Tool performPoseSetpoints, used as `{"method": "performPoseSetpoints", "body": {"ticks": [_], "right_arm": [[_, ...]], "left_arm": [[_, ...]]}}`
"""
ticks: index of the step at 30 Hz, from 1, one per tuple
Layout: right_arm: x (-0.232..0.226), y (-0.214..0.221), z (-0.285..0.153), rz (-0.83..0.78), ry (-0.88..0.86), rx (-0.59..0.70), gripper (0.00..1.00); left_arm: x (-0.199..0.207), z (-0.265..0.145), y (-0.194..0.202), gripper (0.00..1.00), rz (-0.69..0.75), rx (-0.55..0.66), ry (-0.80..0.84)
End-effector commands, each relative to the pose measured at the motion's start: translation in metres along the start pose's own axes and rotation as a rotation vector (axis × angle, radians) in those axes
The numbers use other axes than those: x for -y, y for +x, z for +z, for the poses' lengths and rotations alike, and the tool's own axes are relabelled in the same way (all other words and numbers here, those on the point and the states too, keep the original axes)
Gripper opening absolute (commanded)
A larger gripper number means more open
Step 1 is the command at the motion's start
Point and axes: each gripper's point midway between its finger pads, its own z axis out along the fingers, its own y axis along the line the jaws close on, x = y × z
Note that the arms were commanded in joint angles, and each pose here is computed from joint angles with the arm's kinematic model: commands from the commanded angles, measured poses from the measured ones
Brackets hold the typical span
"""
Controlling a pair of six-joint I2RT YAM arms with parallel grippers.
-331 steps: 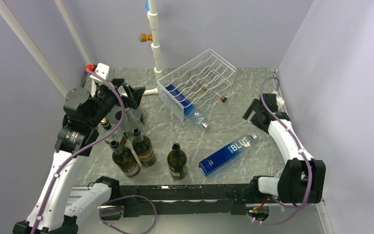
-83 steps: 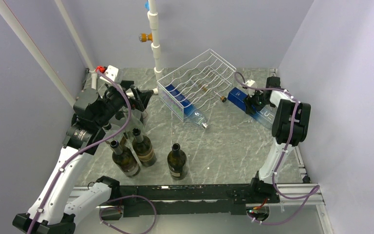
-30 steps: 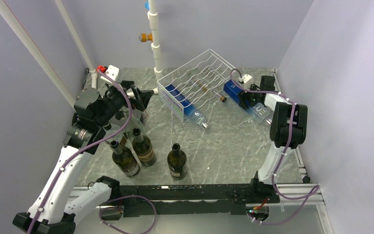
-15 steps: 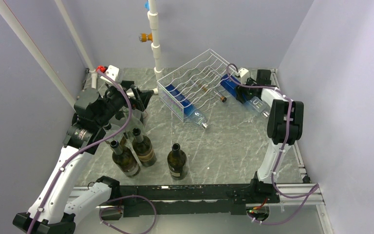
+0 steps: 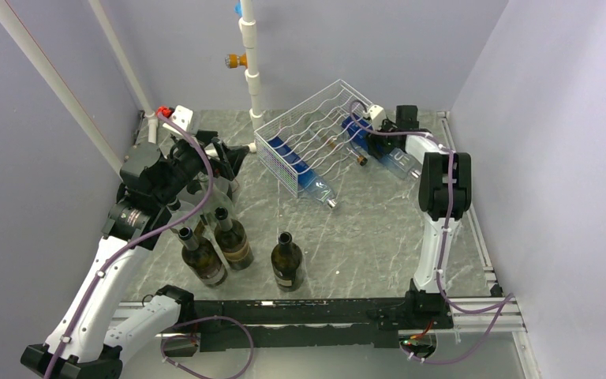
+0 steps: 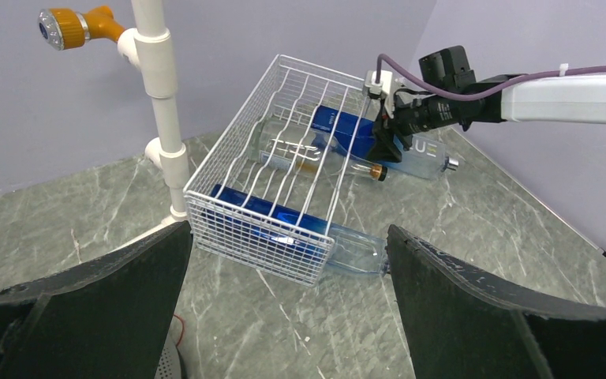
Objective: Put the wine bottle on the wine rack
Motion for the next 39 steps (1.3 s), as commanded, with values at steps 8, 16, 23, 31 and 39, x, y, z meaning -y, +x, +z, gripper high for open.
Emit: {"method": "performPoseSetpoints", "body": {"ticks": [8,16,23,31,39], "right_arm": [[0.014,-0.05,0.004,-0.097,0.09,0.137,0.48],[0.006,-0.04,-0.006,-0.106,0.077,0.103,1.0],[0.009,-0.04,-0.027,-0.095,0.117,0.101,1.0],[0.003,-0.01,-0.047,-0.079,0.204,0.026,1.0],[0.001,0.035,-0.076,0.01,0.175,-0.016,0.99]], "left_arm": [[0.002,-0.002,-0.023,1.0,-0.004,0.058,0.017],[0.002,-0.004,-0.024,1.0,-0.003,0.065,0.014],[0.001,-0.004,-0.023,0.99,0.001,0.062,0.007],[-0.001,-0.005,-0.024,1.0,0.007,0.066,-0.003],[0.0,-0.004,-0.021,1.0,0.01,0.061,-0.003]]}}
